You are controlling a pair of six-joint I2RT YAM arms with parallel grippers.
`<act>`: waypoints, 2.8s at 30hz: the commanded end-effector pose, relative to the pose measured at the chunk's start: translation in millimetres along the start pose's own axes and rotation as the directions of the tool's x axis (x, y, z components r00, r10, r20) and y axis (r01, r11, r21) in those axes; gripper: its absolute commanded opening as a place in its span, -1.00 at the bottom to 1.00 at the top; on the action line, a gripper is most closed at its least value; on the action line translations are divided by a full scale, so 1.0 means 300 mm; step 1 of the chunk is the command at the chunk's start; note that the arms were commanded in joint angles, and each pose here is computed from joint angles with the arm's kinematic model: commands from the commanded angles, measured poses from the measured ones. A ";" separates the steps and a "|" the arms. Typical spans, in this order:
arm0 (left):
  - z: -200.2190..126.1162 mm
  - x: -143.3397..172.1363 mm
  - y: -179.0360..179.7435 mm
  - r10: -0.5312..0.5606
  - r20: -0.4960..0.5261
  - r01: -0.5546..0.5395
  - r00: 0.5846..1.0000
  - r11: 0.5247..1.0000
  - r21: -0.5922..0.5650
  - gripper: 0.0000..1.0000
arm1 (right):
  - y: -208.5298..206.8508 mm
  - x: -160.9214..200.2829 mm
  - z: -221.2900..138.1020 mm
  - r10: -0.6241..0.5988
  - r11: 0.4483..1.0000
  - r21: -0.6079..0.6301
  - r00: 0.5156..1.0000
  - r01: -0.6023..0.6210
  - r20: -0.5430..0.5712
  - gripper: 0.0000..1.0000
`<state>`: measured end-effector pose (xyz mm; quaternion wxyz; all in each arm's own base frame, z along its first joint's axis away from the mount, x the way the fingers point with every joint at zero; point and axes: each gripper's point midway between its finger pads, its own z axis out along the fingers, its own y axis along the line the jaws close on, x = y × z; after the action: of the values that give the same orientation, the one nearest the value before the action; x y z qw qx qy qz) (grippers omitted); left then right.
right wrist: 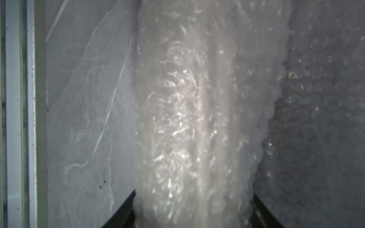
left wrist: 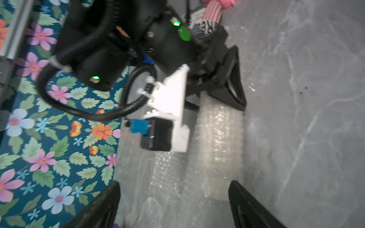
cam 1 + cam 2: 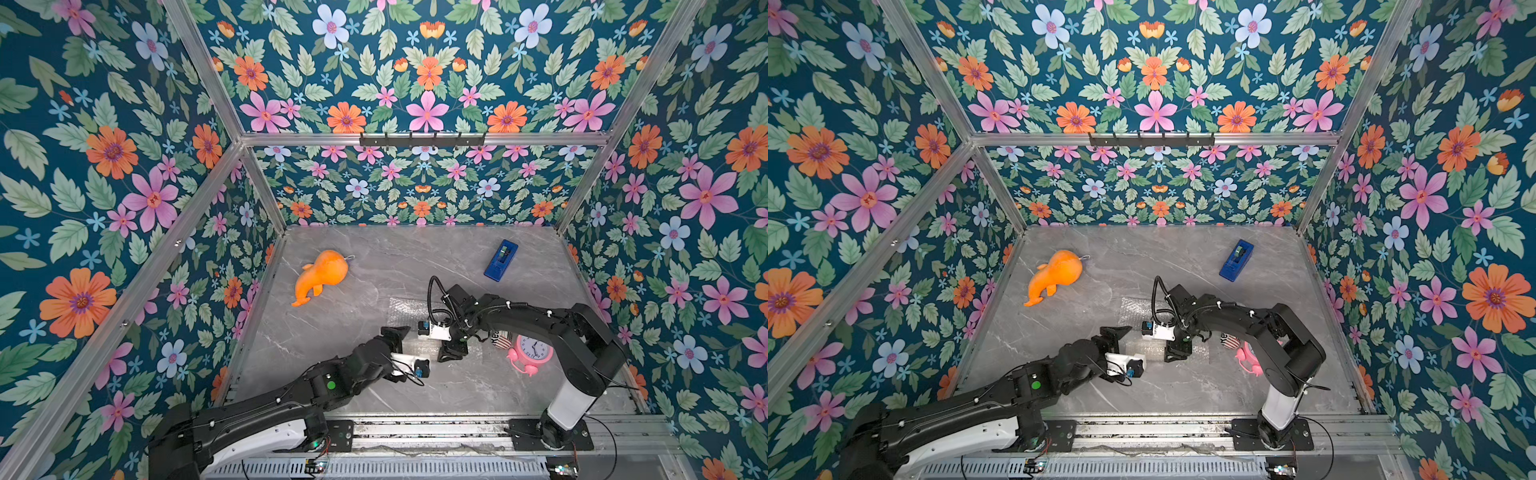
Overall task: Wrap vases in bubble wrap
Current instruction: Wrap the vase in bubble wrap.
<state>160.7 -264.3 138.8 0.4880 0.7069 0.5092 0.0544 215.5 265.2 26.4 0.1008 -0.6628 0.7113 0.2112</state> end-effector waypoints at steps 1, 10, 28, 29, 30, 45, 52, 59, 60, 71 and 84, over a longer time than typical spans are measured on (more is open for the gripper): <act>0.033 0.016 -0.033 -0.005 -0.069 0.004 0.998 1.000 -0.013 0.76 | 0.088 0.129 0.003 0.048 0.990 -0.121 0.985 -0.069 -0.163 0.00; 0.122 -0.012 -0.108 -0.042 -0.103 0.041 0.994 0.999 -0.011 0.82 | 0.060 0.125 0.002 0.046 0.992 -0.110 0.986 -0.064 -0.158 0.00; 0.283 0.060 -0.141 -0.044 -0.259 0.019 0.965 0.995 -0.100 0.87 | 0.051 0.096 -0.008 0.035 0.992 -0.114 0.991 -0.050 -0.128 0.01; 0.293 0.059 -0.142 -0.037 -0.260 0.012 0.965 0.995 -0.100 0.87 | 0.052 0.097 -0.006 0.035 0.992 -0.114 0.991 -0.050 -0.126 0.02; 0.302 0.061 -0.147 -0.028 -0.262 0.003 0.965 0.995 -0.096 0.87 | 0.053 0.096 -0.006 0.033 0.992 -0.113 0.992 -0.047 -0.123 0.01; 0.358 0.114 -0.251 0.078 -0.300 -0.041 0.951 0.991 0.128 0.22 | 0.036 0.101 -0.014 0.006 0.998 -0.066 0.993 -0.014 -0.120 0.35; 0.350 0.086 -0.273 0.032 -0.284 0.041 0.958 0.968 0.246 0.12 | -0.043 -0.017 -0.139 -0.043 0.989 0.143 0.998 0.035 0.051 0.99; 0.328 0.062 -0.280 -0.052 -0.283 0.164 0.958 0.907 0.388 0.09 | -0.188 -0.079 -0.413 -0.109 0.855 0.517 0.966 -0.029 0.236 0.99; 0.327 0.062 -0.280 -0.071 -0.291 0.190 0.954 0.893 0.407 0.10 | -0.197 -0.078 -0.450 -0.117 0.833 0.552 0.961 -0.043 0.251 0.99; 0.324 0.037 -0.269 -0.236 -0.395 0.448 0.888 0.638 0.626 0.14 | -0.129 -0.025 -0.880 -0.238 0.468 0.860 0.908 -0.203 0.344 0.95; 0.352 0.230 -0.241 -0.177 -0.667 0.671 0.724 0.407 0.620 0.14 | 0.219 0.004 -0.551 -0.509 0.497 0.798 0.859 0.341 -0.049 0.88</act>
<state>225.3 -337.7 27.9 0.0685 0.6631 0.7129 -0.2175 175.4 203.7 206.1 0.5321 -0.6482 0.5435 -0.0359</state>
